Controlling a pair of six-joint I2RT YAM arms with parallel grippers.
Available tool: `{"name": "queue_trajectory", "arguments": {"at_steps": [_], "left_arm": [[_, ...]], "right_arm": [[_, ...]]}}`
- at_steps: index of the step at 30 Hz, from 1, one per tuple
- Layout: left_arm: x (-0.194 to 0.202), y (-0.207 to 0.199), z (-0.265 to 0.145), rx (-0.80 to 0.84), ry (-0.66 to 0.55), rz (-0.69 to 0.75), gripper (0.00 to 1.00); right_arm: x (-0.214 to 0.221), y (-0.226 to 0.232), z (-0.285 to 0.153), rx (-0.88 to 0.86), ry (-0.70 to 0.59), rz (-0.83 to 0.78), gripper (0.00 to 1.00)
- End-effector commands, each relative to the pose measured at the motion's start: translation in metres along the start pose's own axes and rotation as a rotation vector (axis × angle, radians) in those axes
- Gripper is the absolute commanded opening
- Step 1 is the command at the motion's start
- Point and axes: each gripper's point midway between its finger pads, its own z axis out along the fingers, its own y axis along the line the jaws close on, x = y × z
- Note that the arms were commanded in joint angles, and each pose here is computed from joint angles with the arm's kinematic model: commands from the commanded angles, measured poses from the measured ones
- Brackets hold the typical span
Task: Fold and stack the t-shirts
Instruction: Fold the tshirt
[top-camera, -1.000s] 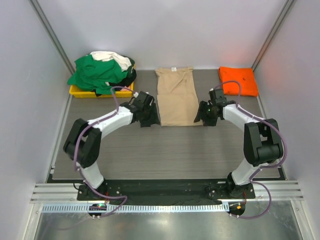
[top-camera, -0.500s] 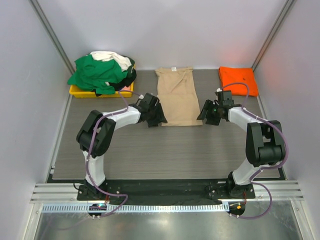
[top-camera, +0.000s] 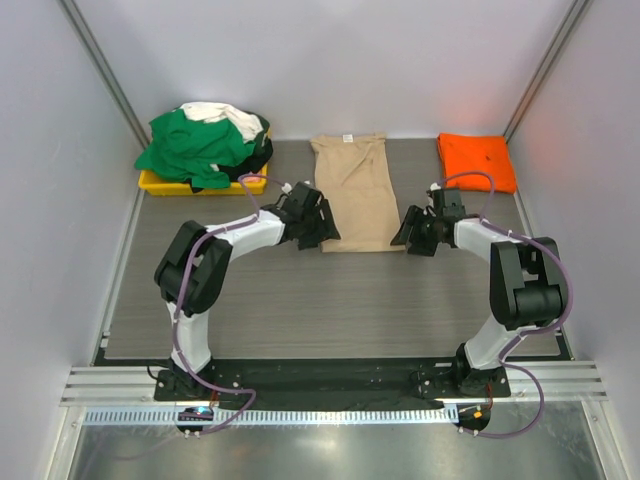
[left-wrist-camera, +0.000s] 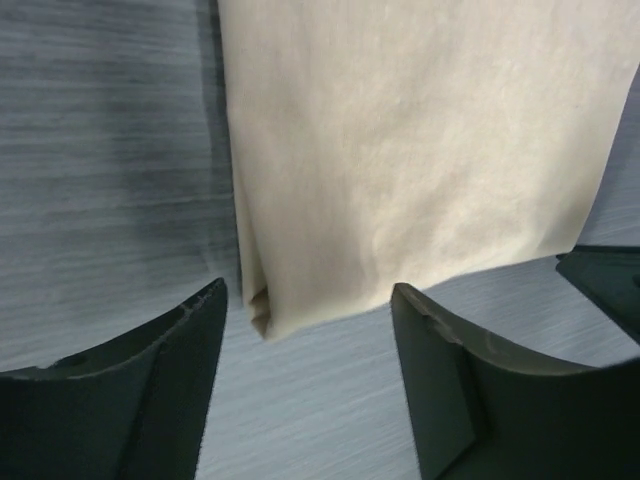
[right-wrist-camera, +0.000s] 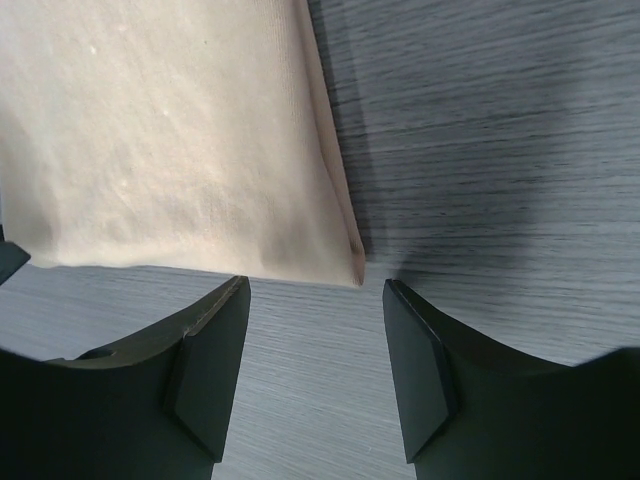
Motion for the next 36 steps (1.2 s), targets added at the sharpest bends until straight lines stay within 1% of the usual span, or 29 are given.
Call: {"name": "queue_trajectory", "arguments": {"at_steps": [1,3,4,5,6,8,12,16,17,18,20,22,24,25,27,29,34,36], "left_arm": [[-0.003,0.002,0.013,-0.025,-0.006,0.002,0.66],[0.005,0.011,0.019,-0.046,0.011,-0.016,0.62],[0.006,0.013,0.020,-0.053,0.013,-0.022,0.58],[0.012,0.019,0.023,-0.068,0.020,-0.036,0.56],[0.014,0.022,0.024,-0.076,0.026,-0.042,0.51],[0.018,0.025,0.022,-0.082,0.030,-0.054,0.46],[0.034,0.041,0.022,-0.115,0.055,-0.072,0.41],[0.041,0.048,0.026,-0.131,0.069,-0.074,0.39],[0.042,0.049,0.027,-0.133,0.071,-0.076,0.37],[0.043,0.049,0.028,-0.135,0.074,-0.077,0.30],[0.043,0.050,0.031,-0.139,0.076,-0.080,0.24],[0.044,0.050,0.031,-0.140,0.077,-0.085,0.15],[0.045,0.052,0.032,-0.144,0.079,-0.087,0.09],[0.046,0.052,0.032,-0.143,0.081,-0.086,0.08],[0.049,0.055,0.034,-0.151,0.088,-0.087,0.03],[0.052,0.057,0.037,-0.156,0.095,-0.091,0.01],[0.053,0.056,0.038,-0.143,0.100,-0.093,0.00],[0.053,0.055,0.036,-0.136,0.098,-0.095,0.00]], "right_arm": [[-0.011,0.000,-0.002,-0.008,-0.047,-0.001,0.61],[-0.012,-0.003,-0.001,-0.005,-0.047,0.004,0.61],[-0.012,-0.005,0.000,0.001,-0.046,0.009,0.61],[-0.013,-0.007,0.000,0.005,-0.048,0.014,0.62],[-0.013,-0.008,0.001,0.007,-0.049,0.019,0.61],[-0.013,-0.014,0.002,0.020,-0.049,0.032,0.61],[-0.014,-0.019,0.005,0.028,-0.051,0.047,0.61],[-0.012,-0.020,0.010,0.020,-0.045,0.056,0.61],[-0.011,-0.021,0.011,0.021,-0.043,0.058,0.59],[-0.009,-0.022,0.013,0.022,-0.037,0.062,0.59],[-0.006,-0.025,0.015,0.029,-0.032,0.065,0.56],[-0.005,-0.026,0.016,0.028,-0.030,0.067,0.53],[-0.002,-0.026,0.018,0.018,-0.026,0.072,0.49],[-0.001,-0.026,0.019,0.015,-0.026,0.073,0.48],[0.003,-0.024,0.021,-0.005,-0.014,0.081,0.43],[0.007,-0.024,0.023,-0.017,-0.004,0.091,0.40],[0.015,-0.013,0.020,-0.091,0.008,0.102,0.37],[0.020,-0.013,0.020,-0.095,0.020,0.109,0.32]]}}
